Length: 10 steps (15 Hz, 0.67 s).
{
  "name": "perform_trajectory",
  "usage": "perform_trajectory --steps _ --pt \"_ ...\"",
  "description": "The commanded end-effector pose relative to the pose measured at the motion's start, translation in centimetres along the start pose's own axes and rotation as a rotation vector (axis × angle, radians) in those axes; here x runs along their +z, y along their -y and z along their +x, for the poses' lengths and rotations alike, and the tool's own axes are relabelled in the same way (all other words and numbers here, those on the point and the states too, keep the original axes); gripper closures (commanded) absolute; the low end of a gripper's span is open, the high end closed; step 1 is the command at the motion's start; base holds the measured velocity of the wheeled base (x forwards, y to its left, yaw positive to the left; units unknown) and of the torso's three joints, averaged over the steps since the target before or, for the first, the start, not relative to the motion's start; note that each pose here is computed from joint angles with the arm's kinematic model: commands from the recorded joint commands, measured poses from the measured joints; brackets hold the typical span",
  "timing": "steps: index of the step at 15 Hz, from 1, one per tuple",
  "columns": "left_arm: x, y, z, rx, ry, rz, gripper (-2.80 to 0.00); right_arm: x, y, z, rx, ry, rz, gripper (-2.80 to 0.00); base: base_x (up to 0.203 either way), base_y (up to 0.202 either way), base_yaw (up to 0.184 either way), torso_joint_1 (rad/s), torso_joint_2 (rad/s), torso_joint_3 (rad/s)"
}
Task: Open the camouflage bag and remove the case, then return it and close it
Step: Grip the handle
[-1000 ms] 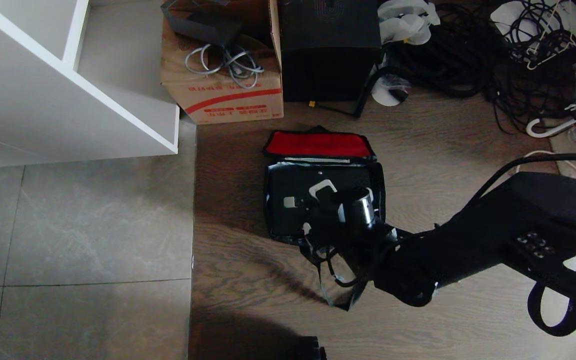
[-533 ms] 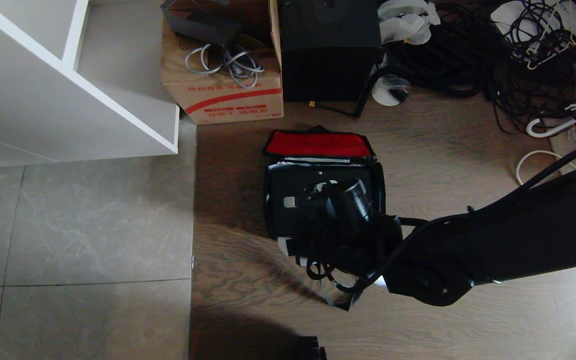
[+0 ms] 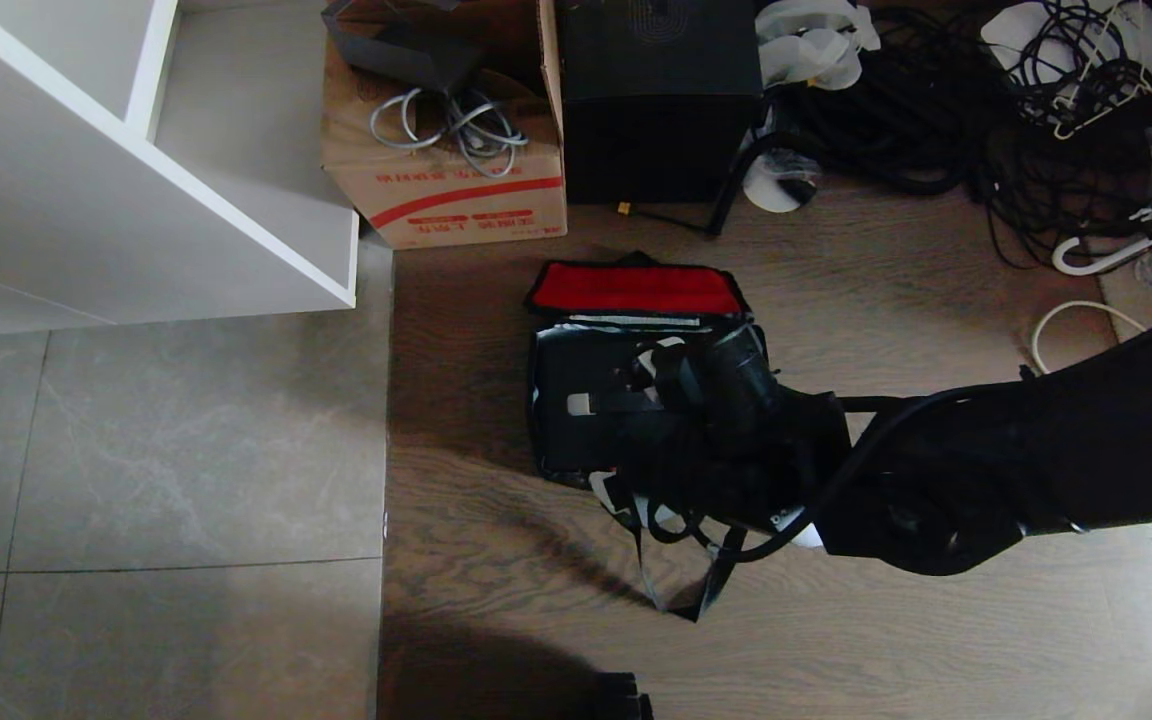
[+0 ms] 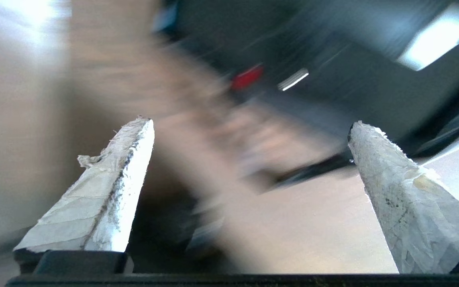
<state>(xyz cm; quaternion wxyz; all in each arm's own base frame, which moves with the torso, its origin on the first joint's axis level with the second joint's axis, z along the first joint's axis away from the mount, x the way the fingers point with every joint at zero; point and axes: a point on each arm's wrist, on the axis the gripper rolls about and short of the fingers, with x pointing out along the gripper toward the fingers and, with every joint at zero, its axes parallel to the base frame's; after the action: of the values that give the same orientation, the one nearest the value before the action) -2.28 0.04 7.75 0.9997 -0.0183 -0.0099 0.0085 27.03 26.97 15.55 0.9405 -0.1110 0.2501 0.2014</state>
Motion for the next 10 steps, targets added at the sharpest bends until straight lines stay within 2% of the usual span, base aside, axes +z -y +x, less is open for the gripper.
perform_trajectory --steps 1,3,5,7,9,10 --pt "-0.3 0.0 0.1 0.000 -0.009 0.000 0.00 -1.2 -0.1 2.5 -0.188 0.022 -0.240 -2.80 0.000 0.000 0.000 0.000 0.00 0.000" --pt "-0.3 0.0 0.1 0.001 -0.009 0.000 0.00 -1.2 -0.6 3.9 -0.249 0.088 -0.295 -2.80 0.000 0.000 0.000 0.000 0.00 0.000" --pt "-0.3 0.0 0.1 0.001 -0.009 0.000 0.00 -2.4 -1.3 5.2 -0.357 0.108 -0.396 -2.80 0.000 0.000 0.000 0.000 0.00 0.000" --pt "-0.3 0.0 0.1 0.000 -0.009 0.000 0.00 -3.2 -2.7 6.0 -0.425 0.154 -0.418 -2.80 0.000 0.000 0.000 0.000 0.00 0.000" --pt "-0.3 0.0 0.1 0.000 -0.009 0.000 0.00 -4.5 -3.6 6.5 -0.445 0.222 -0.443 -2.80 0.000 0.000 0.000 0.000 0.00 0.000" --pt "-0.3 0.0 0.1 0.001 -0.009 0.000 0.00 -4.9 -3.8 6.4 -0.472 0.239 -0.534 -2.80 0.000 0.000 0.000 0.000 0.00 0.000"
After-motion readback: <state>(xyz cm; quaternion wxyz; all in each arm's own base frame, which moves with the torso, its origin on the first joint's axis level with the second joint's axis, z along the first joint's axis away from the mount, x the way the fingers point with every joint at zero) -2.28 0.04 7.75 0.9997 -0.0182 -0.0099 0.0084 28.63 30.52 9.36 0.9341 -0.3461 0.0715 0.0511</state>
